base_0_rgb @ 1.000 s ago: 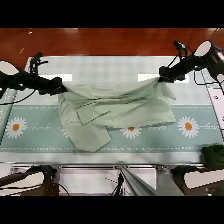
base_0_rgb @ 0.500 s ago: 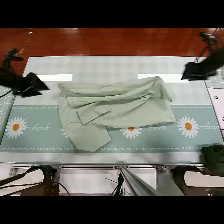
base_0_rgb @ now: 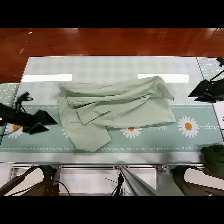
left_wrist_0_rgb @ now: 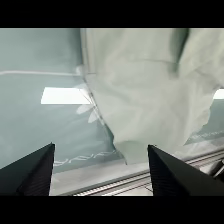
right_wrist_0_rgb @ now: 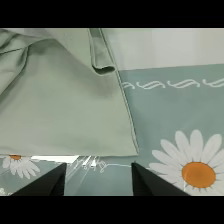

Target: Fold the shirts.

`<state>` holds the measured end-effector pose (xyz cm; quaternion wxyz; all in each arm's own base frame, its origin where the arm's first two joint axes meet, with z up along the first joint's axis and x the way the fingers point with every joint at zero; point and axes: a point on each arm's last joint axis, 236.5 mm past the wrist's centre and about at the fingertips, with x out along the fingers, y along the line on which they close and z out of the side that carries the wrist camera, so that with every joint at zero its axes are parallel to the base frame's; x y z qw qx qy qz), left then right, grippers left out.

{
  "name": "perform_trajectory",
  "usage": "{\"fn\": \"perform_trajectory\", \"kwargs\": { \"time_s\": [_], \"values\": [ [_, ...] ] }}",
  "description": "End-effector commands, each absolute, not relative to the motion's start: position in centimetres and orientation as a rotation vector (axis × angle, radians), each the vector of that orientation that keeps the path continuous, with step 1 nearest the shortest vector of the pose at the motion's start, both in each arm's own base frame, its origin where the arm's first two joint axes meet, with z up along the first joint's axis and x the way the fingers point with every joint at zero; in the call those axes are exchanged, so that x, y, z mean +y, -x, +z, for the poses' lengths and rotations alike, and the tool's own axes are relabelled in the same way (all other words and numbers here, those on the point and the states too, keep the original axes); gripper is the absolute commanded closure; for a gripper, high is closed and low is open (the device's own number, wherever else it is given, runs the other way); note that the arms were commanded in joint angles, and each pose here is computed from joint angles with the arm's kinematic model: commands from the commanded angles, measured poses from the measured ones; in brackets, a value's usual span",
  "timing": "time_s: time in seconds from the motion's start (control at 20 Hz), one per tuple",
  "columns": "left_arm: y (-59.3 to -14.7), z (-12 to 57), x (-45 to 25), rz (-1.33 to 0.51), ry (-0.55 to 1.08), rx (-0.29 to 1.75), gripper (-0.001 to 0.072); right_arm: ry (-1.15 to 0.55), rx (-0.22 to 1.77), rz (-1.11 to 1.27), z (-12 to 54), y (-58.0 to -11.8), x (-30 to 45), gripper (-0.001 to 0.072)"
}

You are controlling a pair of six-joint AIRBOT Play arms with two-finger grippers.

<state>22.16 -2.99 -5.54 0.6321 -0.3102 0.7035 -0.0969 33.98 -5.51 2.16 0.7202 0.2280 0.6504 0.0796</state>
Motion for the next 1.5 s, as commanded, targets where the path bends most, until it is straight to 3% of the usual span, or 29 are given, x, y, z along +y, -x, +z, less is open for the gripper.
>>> {"fn": "perform_trajectory", "kwargs": {
  "time_s": [0.0,0.35,0.45,0.5,0.55,0.65,0.7,0.85,0.95,1.15,1.45],
  "values": [
    [-21.5,-8.7,-4.7,-0.206,0.758,1.596,0.0031,-0.535,1.419,0.214,1.1,-33.8,-4.9,0.0207],
    [-26.9,-11.2,-7.1,-0.165,0.788,1.450,0.0069,-0.534,1.397,0.209,1.1,-34.3,-5.1,0.0208],
    [-28.0,-11.7,-7.0,-0.116,0.796,1.414,0.0255,-0.534,1.396,0.208,1.1,-34.3,-5.1,0.0208],
    [-28.4,-11.8,-6.9,-0.096,0.802,1.403,0.0275,-0.533,1.393,0.207,1.1,-34.4,-5.1,0.0208],
    [-28.5,-11.8,-6.7,-0.083,0.810,1.399,0.0354,-0.533,1.392,0.206,1.1,-34.4,-5.1,0.0208],
    [-28.4,-11.9,-6.7,-0.085,0.804,1.402,0.0634,-0.530,1.386,0.201,1.1,-34.5,-5.2,0.0208],
    [-28.3,-11.8,-6.7,-0.094,0.798,1.404,0.0672,-0.527,1.387,0.198,1.0,-34.5,-5.3,0.0208],
    [-27.6,-11.7,-7.3,-0.122,0.800,1.434,0.0671,-0.471,1.457,0.142,-0.6,-32.8,-6.9,0.0207],
    [-27.2,-11.6,-7.6,-0.146,0.792,1.449,0.0672,-0.559,1.488,0.146,-2.1,-31.3,-6.4,0.0108],
    [-27.0,-11.5,-7.8,-0.161,0.789,1.458,0.0672,-0.698,1.522,0.133,-6.1,-29.1,-4.5,0.0107],
    [-27.1,-11.3,-7.7,-0.170,0.779,1.450,0.0672,-0.889,1.375,0.087,-8.1,-31.3,-2.5,0.0112]
  ]
}}
